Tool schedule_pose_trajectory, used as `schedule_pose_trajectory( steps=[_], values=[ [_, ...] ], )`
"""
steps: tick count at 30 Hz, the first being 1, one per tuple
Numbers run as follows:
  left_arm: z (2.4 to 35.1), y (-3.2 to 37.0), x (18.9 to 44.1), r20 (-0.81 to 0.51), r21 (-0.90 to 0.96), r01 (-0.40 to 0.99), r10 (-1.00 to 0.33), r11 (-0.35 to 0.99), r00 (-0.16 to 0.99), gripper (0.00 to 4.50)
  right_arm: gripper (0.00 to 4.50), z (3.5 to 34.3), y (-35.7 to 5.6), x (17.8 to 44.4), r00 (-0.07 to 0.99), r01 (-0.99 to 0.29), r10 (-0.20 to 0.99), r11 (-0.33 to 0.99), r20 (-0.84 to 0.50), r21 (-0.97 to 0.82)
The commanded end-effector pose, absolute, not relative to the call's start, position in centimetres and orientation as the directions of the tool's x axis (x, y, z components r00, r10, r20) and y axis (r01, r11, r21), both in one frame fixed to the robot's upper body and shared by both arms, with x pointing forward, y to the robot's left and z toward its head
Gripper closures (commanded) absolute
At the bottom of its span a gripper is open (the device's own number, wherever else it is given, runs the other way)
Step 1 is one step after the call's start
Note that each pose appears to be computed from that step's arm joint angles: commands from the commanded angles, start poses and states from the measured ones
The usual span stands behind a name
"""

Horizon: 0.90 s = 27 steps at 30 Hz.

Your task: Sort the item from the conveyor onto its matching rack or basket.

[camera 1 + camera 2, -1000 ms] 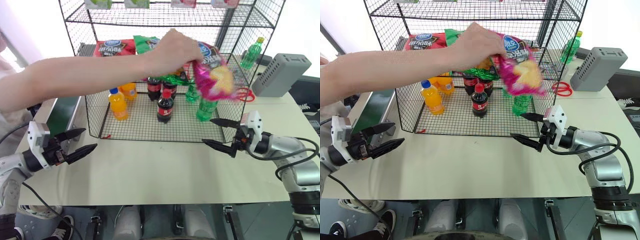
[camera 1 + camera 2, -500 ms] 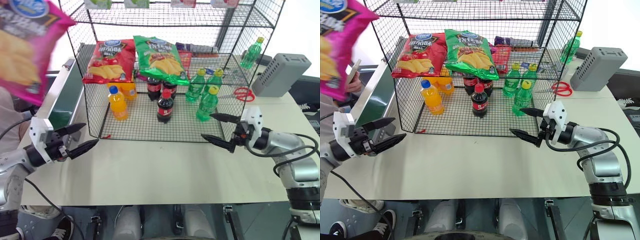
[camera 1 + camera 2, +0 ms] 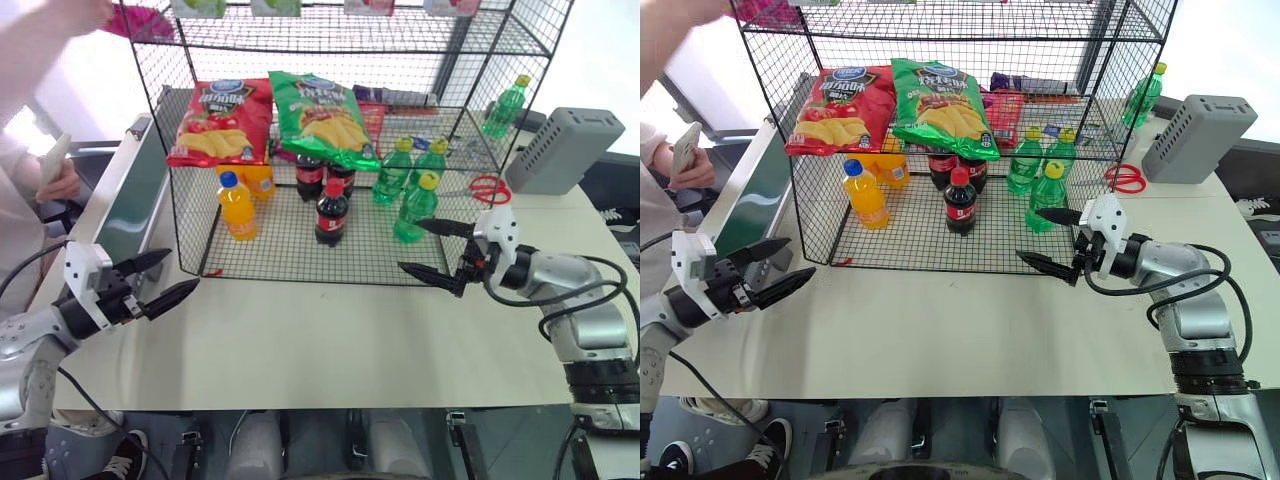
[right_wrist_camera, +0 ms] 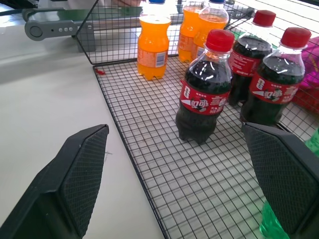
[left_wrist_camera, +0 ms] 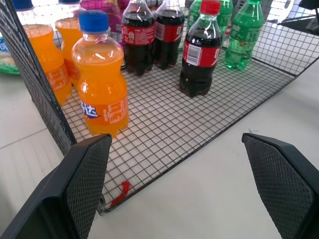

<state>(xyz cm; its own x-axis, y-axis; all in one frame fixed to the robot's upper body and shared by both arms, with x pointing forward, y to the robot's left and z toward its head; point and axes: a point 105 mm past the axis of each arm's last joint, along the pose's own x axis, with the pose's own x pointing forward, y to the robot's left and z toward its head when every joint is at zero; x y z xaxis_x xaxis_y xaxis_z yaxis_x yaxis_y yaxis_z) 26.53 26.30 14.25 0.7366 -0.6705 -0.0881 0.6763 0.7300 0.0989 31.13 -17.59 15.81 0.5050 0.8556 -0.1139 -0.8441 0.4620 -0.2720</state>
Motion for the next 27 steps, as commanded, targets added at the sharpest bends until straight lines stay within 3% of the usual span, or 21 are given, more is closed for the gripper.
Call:
schedule_pose_trajectory(
  steps=[1,27],
  values=[
    [15.3,26.5,26.3,-0.082,0.126,0.686,-0.682,0.717,0.727,0.00,0.06,17.0,-17.1,31.2,0.491,-0.836,0.868,0.446,-0.072,-0.319],
    [14.6,28.5,23.0,-0.117,0.154,0.643,-0.632,0.750,0.766,0.00,0.06,16.5,-14.7,31.8,0.391,-0.891,0.918,0.361,-0.061,-0.275]
  ],
)
